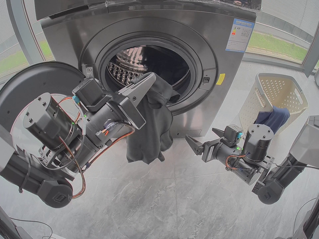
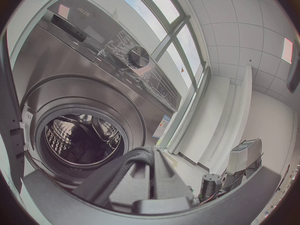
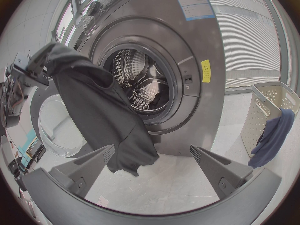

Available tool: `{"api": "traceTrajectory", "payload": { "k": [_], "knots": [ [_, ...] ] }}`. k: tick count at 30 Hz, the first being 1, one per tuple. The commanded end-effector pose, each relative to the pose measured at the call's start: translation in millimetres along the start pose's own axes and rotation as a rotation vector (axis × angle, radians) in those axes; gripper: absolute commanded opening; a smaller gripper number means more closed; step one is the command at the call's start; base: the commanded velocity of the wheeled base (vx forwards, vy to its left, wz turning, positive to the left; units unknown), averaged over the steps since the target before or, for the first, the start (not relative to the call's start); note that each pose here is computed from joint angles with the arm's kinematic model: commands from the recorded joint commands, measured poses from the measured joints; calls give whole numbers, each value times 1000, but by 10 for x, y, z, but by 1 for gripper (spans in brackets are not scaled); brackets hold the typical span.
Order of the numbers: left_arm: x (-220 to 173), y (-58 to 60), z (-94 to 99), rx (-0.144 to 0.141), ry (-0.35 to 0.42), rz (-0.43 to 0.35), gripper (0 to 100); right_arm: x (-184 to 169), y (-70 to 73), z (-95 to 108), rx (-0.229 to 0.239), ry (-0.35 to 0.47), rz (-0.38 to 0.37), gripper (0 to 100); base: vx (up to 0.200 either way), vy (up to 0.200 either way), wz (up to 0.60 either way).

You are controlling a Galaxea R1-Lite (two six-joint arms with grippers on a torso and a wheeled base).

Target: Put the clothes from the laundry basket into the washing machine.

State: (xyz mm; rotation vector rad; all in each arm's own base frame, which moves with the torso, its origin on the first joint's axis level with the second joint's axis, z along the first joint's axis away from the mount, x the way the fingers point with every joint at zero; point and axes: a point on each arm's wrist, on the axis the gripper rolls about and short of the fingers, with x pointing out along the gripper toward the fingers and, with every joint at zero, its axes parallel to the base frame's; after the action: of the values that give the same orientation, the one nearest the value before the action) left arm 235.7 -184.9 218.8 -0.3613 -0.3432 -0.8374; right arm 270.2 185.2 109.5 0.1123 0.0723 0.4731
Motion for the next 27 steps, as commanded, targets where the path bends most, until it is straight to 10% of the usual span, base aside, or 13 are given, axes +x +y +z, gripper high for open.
{"api": "traceTrajectory", "payload": {
  "k": [1,27],
  "knots": [
    [-23,-42,67,2,-16,-14,0,148,72,-151,-3,23,18,100,0,0,0],
    [-34,-47,76,3,-16,-20,0,417,646,-225,11,-51,190,100,0,0,0]
  ]
}}
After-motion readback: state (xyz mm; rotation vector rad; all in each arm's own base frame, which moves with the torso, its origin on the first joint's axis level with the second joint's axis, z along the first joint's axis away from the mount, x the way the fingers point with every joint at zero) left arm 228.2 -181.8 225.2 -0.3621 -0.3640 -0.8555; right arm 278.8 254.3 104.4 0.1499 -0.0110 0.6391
